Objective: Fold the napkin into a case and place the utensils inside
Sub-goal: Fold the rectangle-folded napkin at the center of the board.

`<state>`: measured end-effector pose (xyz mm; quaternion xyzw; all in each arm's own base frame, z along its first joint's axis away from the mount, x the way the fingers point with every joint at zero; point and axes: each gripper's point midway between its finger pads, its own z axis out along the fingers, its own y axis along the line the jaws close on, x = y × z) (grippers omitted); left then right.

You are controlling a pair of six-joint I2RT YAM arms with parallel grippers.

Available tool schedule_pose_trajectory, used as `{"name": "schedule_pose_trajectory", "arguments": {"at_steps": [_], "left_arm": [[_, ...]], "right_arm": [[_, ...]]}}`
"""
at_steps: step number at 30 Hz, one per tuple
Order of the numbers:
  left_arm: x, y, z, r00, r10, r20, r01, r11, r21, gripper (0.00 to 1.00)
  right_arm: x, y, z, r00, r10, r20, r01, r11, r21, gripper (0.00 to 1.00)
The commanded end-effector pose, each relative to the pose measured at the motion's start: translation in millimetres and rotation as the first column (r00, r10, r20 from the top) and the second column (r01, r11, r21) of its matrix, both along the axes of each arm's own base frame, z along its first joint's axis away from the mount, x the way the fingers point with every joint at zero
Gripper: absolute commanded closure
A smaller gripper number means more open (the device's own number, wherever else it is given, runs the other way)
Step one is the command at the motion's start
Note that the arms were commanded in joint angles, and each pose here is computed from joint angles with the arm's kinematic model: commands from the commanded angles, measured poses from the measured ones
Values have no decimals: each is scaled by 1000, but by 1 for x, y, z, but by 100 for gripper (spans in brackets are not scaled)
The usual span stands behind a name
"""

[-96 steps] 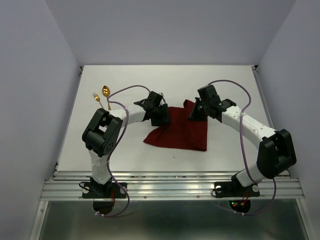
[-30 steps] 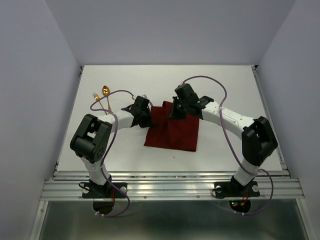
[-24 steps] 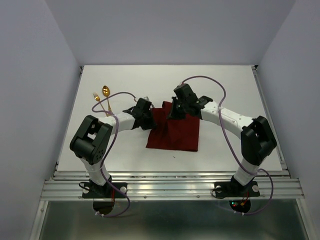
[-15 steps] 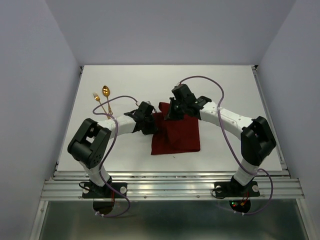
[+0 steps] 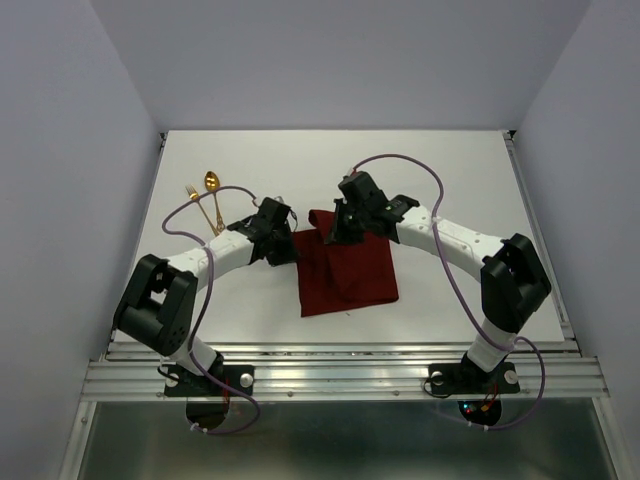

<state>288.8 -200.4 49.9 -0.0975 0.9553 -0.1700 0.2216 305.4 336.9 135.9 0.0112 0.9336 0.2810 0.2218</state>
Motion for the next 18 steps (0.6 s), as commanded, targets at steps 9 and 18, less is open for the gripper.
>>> {"name": "schedule_pose_trajectory", "arguments": {"at_steps": [9, 18], "left_arm": [[-17, 12, -40, 994, -13, -110, 19, 998, 53, 100], [-18, 2, -46, 993, -31, -113, 33, 999, 19, 100]], "right_arm": [[0, 7, 20, 999, 3, 40, -4, 999, 32, 99], [-10, 22, 20, 998, 46, 36, -46, 999, 21, 99]]}}
